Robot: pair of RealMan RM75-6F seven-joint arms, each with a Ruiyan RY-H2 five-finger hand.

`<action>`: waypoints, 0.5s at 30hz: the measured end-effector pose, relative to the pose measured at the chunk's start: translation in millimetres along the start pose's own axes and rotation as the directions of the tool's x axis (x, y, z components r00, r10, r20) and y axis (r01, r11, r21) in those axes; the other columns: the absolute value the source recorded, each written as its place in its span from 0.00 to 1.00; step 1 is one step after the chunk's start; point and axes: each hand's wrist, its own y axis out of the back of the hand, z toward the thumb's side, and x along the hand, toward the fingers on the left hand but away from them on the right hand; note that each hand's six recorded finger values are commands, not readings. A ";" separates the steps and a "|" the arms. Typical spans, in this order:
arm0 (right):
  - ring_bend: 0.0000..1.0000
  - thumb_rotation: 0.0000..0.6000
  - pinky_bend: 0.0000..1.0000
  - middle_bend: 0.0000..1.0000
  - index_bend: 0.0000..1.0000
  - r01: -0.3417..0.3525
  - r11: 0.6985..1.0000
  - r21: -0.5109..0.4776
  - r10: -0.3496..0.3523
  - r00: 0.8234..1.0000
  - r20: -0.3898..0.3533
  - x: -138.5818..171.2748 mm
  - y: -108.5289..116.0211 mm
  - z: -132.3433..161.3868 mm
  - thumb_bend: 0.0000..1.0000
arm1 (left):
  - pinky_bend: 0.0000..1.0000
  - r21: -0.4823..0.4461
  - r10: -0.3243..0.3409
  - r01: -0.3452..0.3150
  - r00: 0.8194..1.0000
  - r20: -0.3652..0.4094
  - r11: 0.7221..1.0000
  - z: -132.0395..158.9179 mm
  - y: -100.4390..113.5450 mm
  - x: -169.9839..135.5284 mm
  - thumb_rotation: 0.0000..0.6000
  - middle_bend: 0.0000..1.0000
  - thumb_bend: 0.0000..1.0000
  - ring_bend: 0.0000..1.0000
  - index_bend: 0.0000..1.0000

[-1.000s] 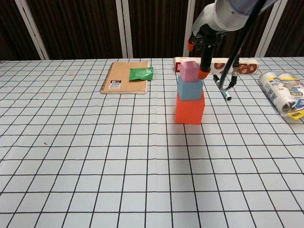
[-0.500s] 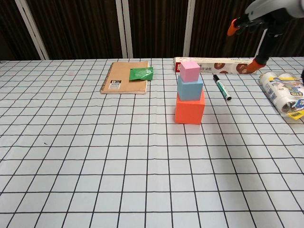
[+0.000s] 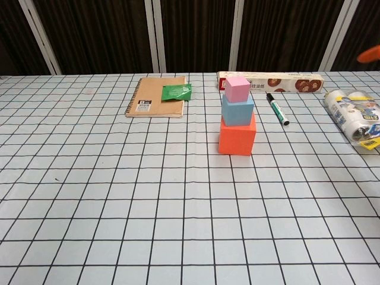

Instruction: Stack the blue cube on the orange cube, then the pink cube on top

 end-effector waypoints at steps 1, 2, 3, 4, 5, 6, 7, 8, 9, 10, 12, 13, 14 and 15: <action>0.00 1.00 0.00 0.00 0.05 0.005 1.000 -0.005 -0.005 1.000 -0.001 7.4 -6.9 -7.1 0.33 | 0.00 0.001 0.001 -0.001 1.000 -0.002 1.000 -0.3 0.1 -0.3 1.00 0.00 0.12 0.00 0.07; 0.00 1.00 0.00 0.00 0.06 0.012 1.000 -0.005 -0.012 1.000 0.000 16.7 -15.8 -17.0 0.33 | 0.00 0.001 0.001 -0.001 1.000 -0.002 1.000 -0.3 0.1 -0.5 1.00 0.00 0.12 0.00 0.07; 0.00 1.00 0.00 0.00 0.06 0.016 1.000 -0.001 -0.016 1.000 0.004 23.5 -22.2 -24.4 0.33 | 0.00 0.000 0.002 -0.002 1.000 -0.003 1.000 -0.3 0.3 -0.7 1.00 0.00 0.12 0.00 0.07; 0.00 1.00 0.00 0.00 0.06 0.018 1.000 0.006 -0.018 1.000 0.008 30.5 -28.5 -31.4 0.33 | 0.00 -0.001 0.004 -0.004 1.000 -0.002 1.000 0.0 0.8 -0.7 1.00 0.00 0.12 0.00 0.07; 0.00 1.00 0.00 0.00 0.06 0.021 1.000 0.021 -0.022 1.000 0.014 40.4 -36.1 -39.7 0.33 | 0.00 -0.001 0.006 -0.006 1.000 -0.002 1.000 0.2 1.1 -0.8 1.00 0.00 0.12 0.00 0.07; 0.00 1.00 0.00 0.00 0.05 0.025 0.999 0.031 -0.026 0.999 0.019 47.6 -40.5 -44.5 0.33 | 0.00 -0.002 0.008 -0.008 1.000 -0.001 1.000 0.4 1.3 -0.9 1.00 0.00 0.12 0.00 0.07; 0.00 1.00 0.00 0.00 0.05 0.033 0.999 0.037 -0.034 0.999 0.026 53.5 -43.2 -48.1 0.33 | 0.00 -0.002 0.009 -0.009 1.000 0.000 1.000 0.8 1.3 -0.9 1.00 0.00 0.12 0.00 0.07; 0.00 1.00 0.00 0.00 0.04 0.045 0.998 0.040 -0.046 0.998 0.042 59.7 -45.0 -51.5 0.33 | 0.00 -0.001 0.009 -0.009 1.000 0.001 1.000 1.0 1.4 -0.8 1.00 0.00 0.12 0.00 0.07; 0.00 1.00 0.00 0.00 0.02 0.050 0.998 0.042 -0.053 0.997 0.058 63.3 -45.8 -53.8 0.33 | 0.00 0.001 0.009 -0.009 1.000 0.002 1.000 1.2 1.2 -0.7 1.00 0.00 0.12 0.00 0.07; 0.00 1.00 0.00 0.00 0.01 0.053 0.998 0.045 -0.056 0.996 0.073 65.5 -46.3 -55.7 0.33 | 0.00 0.005 0.007 -0.007 1.000 0.003 1.000 1.5 0.6 -0.5 1.00 0.00 0.12 0.00 0.07; 0.00 1.00 0.00 0.00 0.00 0.061 0.997 0.043 -0.065 0.992 0.109 67.8 -46.3 -59.7 0.33 | 0.00 0.009 0.002 -0.002 1.000 0.006 1.000 2.6 -0.8 0.1 1.00 0.00 0.12 0.00 0.07; 0.00 1.00 0.00 0.00 0.00 0.070 0.997 0.042 -0.074 0.989 0.127 68.5 -45.3 -61.9 0.33 | 0.00 0.009 0.001 -0.001 1.000 0.008 1.000 3.4 -1.3 0.2 1.00 0.00 0.12 0.00 0.07; 0.00 1.00 0.00 0.00 0.00 0.087 0.995 0.042 -0.093 0.983 0.155 69.4 -42.9 -65.5 0.33 | 0.00 0.010 0.000 0.000 1.000 0.011 1.000 4.0 -1.5 0.1 1.00 0.00 0.12 0.00 0.07; 0.00 1.00 0.00 0.00 0.00 0.104 0.994 0.044 -0.110 0.978 0.177 69.8 -40.8 -68.2 0.33 | 0.00 0.012 -0.001 0.000 1.000 0.015 1.000 5.0 -1.7 -0.1 1.00 0.00 0.12 0.00 0.07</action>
